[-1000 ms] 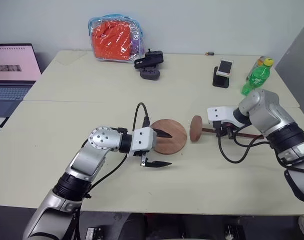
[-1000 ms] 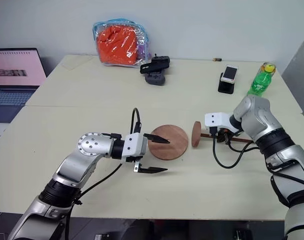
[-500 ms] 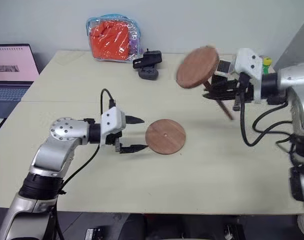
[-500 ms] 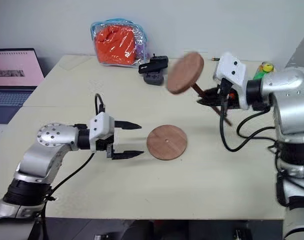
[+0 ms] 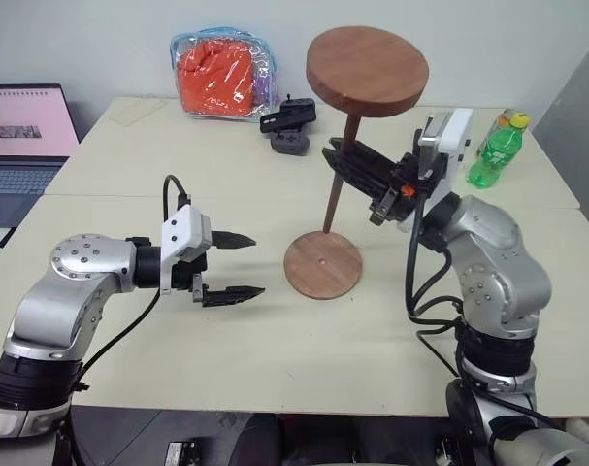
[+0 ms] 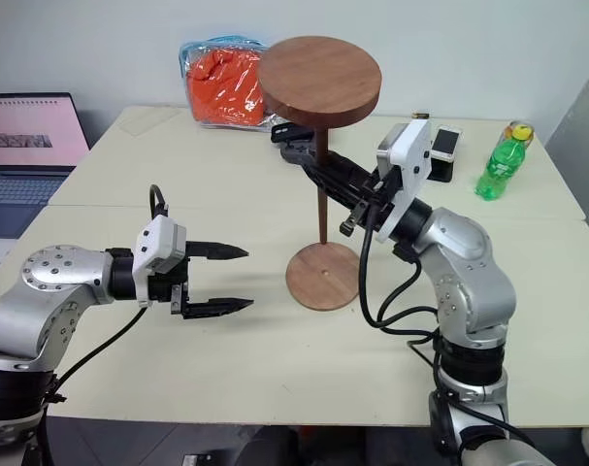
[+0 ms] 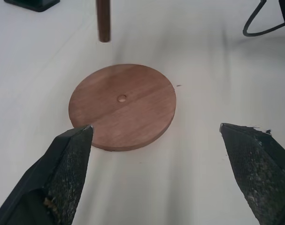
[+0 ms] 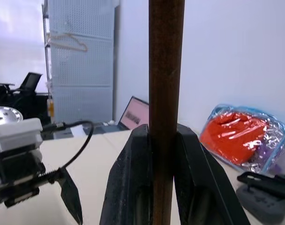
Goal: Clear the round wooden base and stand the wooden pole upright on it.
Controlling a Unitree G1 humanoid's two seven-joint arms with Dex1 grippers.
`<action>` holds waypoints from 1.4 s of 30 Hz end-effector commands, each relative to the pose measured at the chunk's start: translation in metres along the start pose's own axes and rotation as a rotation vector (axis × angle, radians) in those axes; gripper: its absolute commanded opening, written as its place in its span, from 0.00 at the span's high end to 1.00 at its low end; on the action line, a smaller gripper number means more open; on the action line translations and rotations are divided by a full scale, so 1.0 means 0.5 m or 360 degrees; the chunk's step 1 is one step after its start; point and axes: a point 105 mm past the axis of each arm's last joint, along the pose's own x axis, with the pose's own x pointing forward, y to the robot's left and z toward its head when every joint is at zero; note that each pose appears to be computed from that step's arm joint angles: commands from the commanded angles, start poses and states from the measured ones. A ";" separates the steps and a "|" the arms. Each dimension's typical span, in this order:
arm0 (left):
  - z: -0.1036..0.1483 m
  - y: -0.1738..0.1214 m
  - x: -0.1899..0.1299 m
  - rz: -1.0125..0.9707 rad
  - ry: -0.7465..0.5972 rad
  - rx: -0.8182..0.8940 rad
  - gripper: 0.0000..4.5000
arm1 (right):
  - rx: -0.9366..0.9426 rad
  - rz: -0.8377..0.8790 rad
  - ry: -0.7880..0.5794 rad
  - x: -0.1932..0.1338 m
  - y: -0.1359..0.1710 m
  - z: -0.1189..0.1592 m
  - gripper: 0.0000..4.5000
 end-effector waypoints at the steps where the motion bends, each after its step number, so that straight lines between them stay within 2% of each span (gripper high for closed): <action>1: 0.023 -0.004 -0.011 0.0022 0.0012 0.0091 0.00 | 0.0014 0.0038 0.0003 0.000 0.022 -0.020 0.95; 13: 0.036 -0.006 -0.023 0.0058 -0.0110 0.0053 0.00 | 0.0030 0.0022 0.0044 0.014 0.023 -0.065 0.95; 20: 0.003 -0.015 -0.030 0.0037 0.0025 0.0086 0.00 | -0.0010 0.0057 0.0069 0.019 0.025 -0.084 0.95; 42: 0.001 -0.016 -0.025 0.0003 0.0022 0.0105 0.00 | 0.0020 0.0035 0.0166 0.002 0.012 -0.122 0.95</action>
